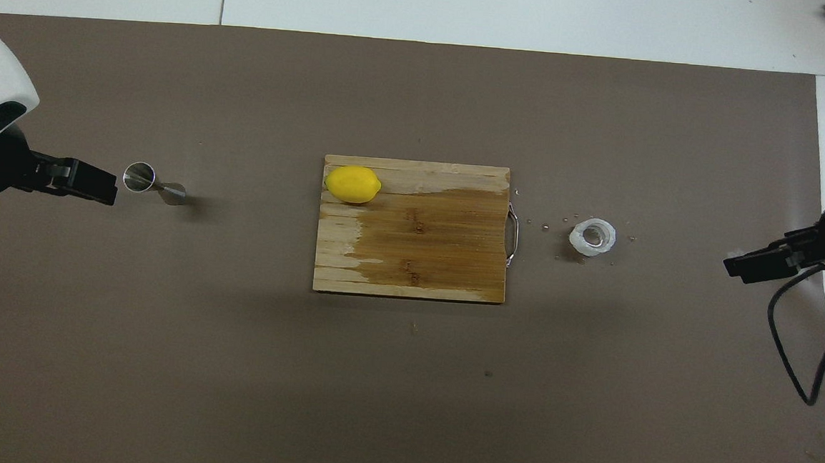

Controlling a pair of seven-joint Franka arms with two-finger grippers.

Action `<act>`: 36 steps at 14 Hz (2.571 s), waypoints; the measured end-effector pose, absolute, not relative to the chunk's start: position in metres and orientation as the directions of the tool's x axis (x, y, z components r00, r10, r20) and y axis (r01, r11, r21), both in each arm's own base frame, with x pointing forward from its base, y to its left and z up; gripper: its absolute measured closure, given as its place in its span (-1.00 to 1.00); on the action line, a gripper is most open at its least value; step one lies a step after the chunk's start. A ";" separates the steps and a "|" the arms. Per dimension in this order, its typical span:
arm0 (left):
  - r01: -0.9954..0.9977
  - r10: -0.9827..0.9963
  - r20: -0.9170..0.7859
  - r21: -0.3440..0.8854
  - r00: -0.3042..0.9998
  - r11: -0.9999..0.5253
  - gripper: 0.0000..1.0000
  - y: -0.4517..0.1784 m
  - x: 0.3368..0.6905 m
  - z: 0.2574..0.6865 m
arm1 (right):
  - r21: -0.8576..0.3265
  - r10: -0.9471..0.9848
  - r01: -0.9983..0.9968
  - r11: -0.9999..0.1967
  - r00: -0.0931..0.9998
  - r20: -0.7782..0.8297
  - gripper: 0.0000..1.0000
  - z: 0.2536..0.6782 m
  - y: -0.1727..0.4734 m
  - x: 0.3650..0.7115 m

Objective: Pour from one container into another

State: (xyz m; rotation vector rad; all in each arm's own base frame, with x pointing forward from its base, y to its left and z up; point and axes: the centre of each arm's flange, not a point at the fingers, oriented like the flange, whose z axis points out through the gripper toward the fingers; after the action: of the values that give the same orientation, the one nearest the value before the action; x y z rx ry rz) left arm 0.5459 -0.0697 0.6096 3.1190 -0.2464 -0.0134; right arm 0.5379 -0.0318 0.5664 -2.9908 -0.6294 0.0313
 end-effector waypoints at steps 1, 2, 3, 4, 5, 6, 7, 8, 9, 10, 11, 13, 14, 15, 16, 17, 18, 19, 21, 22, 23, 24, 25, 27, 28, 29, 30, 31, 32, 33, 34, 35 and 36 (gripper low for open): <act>-0.139 -0.139 -0.004 0.013 0.990 -0.990 -1.00 -0.069 0.547 0.609 | -0.087 0.403 0.401 -0.912 0.915 -0.003 -1.00 0.566 -0.032 0.538; -0.115 -0.115 0.000 0.015 0.993 -0.993 -1.00 -0.069 0.547 0.608 | -0.087 0.403 0.401 -0.912 0.915 -0.003 -1.00 0.566 -0.032 0.538; -0.087 -0.088 -0.002 0.025 0.996 -0.996 -1.00 -0.068 0.548 0.607 | -0.087 0.403 0.401 -0.912 0.915 -0.003 -1.00 0.566 -0.032 0.538; -0.037 -0.038 -0.005 0.052 0.999 -0.998 -1.00 -0.064 0.549 0.605 | -0.087 0.403 0.401 -0.912 0.915 -0.003 -1.00 0.566 -0.032 0.538; 0.024 0.023 -0.008 0.089 1.000 -0.996 -1.00 -0.055 0.551 0.602 | -0.087 0.403 0.401 -0.912 0.915 -0.003 -1.00 0.566 -0.032 0.538; 0.090 0.089 -0.016 0.126 0.996 -0.988 -1.00 -0.043 0.555 0.598 | -0.087 0.403 0.401 -0.912 0.915 -0.003 -1.00 0.566 -0.032 0.538; 0.163 0.160 -0.030 0.158 0.987 -0.974 -1.00 -0.031 0.559 0.593 | -0.087 0.403 0.401 -0.912 0.915 -0.003 -1.00 0.566 -0.032 0.538; 0.242 0.236 -0.054 0.179 0.970 -0.953 -1.00 -0.021 0.564 0.586 | -0.087 0.403 0.401 -0.912 0.915 -0.003 -1.00 0.566 -0.032 0.538; 0.326 0.316 -0.082 0.193 0.945 -0.925 -1.00 -0.014 0.570 0.577 | -0.087 0.403 0.401 -0.912 0.915 -0.003 -1.00 0.566 -0.032 0.538; 0.401 0.386 -0.108 0.207 0.916 -0.893 -1.00 -0.008 0.578 0.568 | -0.087 0.403 0.401 -0.912 0.915 -0.003 -1.00 0.566 -0.032 0.538; 0.471 0.452 -0.136 0.221 0.882 -0.854 -1.00 -0.001 0.588 0.561 | -0.087 0.403 0.401 -0.912 0.915 -0.003 -1.00 0.566 -0.032 0.538; 0.614 0.583 -0.193 0.235 0.789 -0.754 -1.00 0.021 0.608 0.545 | -0.087 0.403 0.401 -0.912 0.915 -0.003 -1.00 0.566 -0.032 0.538; 0.678 0.642 -0.220 0.241 0.735 -0.694 -1.00 0.034 0.617 0.539 | -0.087 0.403 0.401 -0.912 0.915 -0.003 -1.00 0.566 -0.032 0.538; 0.735 0.694 -0.242 0.247 0.678 -0.632 -1.00 0.046 0.624 0.533 | -0.087 0.403 0.401 -0.912 0.915 -0.003 -1.00 0.566 -0.032 0.538; 0.783 0.737 -0.266 0.262 0.621 -0.564 -1.00 0.058 0.631 0.528 | -0.087 0.403 0.401 -0.912 0.915 -0.003 -1.00 0.566 -0.032 0.538; 0.825 0.771 -0.301 0.280 0.562 -0.491 -1.00 0.070 0.636 0.523 | -0.087 0.403 0.401 -0.912 0.915 -0.003 -1.00 0.566 -0.032 0.538; 0.870 0.806 -0.341 0.289 0.484 -0.400 -1.00 0.083 0.640 0.517 | -0.087 0.403 0.401 -0.912 0.915 -0.003 -1.00 0.566 -0.032 0.538; 0.919 0.844 -0.384 0.273 0.374 -0.284 -1.00 0.100 0.644 0.506 | -0.087 0.403 0.401 -0.912 0.915 -0.003 -1.00 0.566 -0.032 0.538; 0.967 0.862 -0.467 0.234 0.199 -0.097 -1.00 0.128 0.652 0.480 | -0.087 0.403 0.401 -0.912 0.915 -0.003 -1.00 0.566 -0.032 0.538; 0.978 0.849 -0.514 0.208 0.127 -0.020 -1.00 0.141 0.655 0.463 | -0.087 0.403 0.401 -0.912 0.915 -0.003 -1.00 0.566 -0.032 0.538; 0.983 0.836 -0.544 0.180 0.074 0.030 -1.00 0.152 0.656 0.448 | -0.087 0.403 0.401 -0.912 0.915 -0.003 -1.00 0.566 -0.032 0.538; 0.987 0.825 -0.564 0.146 0.024 0.071 -1.00 0.159 0.657 0.433 | -0.087 0.403 0.401 -0.912 0.915 -0.003 -1.00 0.566 -0.032 0.538; 0.989 0.818 -0.575 0.113 -0.014 0.097 -1.00 0.161 0.657 0.420 | -0.087 0.403 0.401 -0.912 0.915 -0.003 -1.00 0.566 -0.032 0.538; 0.988 0.803 -0.588 0.039 -0.099 0.151 -1.00 0.163 0.655 0.396 | -0.087 0.403 0.401 -0.912 0.915 -0.003 -1.00 0.566 -0.032 0.538; 0.986 0.796 -0.591 0.006 -0.132 0.168 -1.00 0.164 0.652 0.383 | -0.087 0.403 0.401 -0.912 0.915 -0.003 -1.00 0.566 -0.032 0.538; 0.984 0.792 -0.591 -0.018 -0.153 0.176 -1.00 0.163 0.648 0.369 | -0.087 0.403 0.401 -0.912 0.915 -0.003 -1.00 0.566 -0.032 0.538; 0.981 0.790 -0.588 -0.036 -0.173 0.189 -1.00 0.163 0.642 0.355 | -0.087 0.403 0.401 -0.912 0.915 -0.003 -1.00 0.566 -0.032 0.538; 0.978 0.790 -0.582 -0.049 -0.194 0.204 -1.00 0.163 0.635 0.342 | -0.087 0.403 0.401 -0.912 0.915 -0.003 -1.00 0.566 -0.032 0.538; 0.974 0.789 -0.577 -0.066 -0.213 0.215 -1.00 0.160 0.627 0.328 | -0.087 0.403 0.401 -0.912 0.915 -0.003 -1.00 0.566 -0.032 0.538; 0.971 0.780 -0.582 -0.087 -0.232 0.223 -1.00 0.155 0.618 0.317 | -0.087 0.403 0.401 -0.912 0.915 -0.003 -1.00 0.566 -0.032 0.538; 0.967 0.762 -0.597 -0.105 -0.250 0.234 -1.00 0.151 0.611 0.311 | -0.087 0.403 0.401 -0.912 0.915 -0.003 -1.00 0.566 -0.032 0.538; 0.962 0.743 -0.615 -0.117 -0.264 0.245 -1.00 0.147 0.604 0.309 | -0.087 0.403 0.401 -0.912 0.915 -0.003 -1.00 0.566 -0.032 0.538; 0.959 0.720 -0.638 -0.124 -0.274 0.255 -1.00 0.142 0.597 0.307 | -0.087 0.403 0.401 -0.912 0.915 -0.003 -1.00 0.566 -0.032 0.538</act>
State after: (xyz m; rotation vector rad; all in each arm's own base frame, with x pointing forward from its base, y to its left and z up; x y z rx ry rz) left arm 0.5975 0.1418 0.3075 1.5230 2.0755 -0.6977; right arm 0.5379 -0.0318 0.5664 -2.9908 -0.6294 0.0313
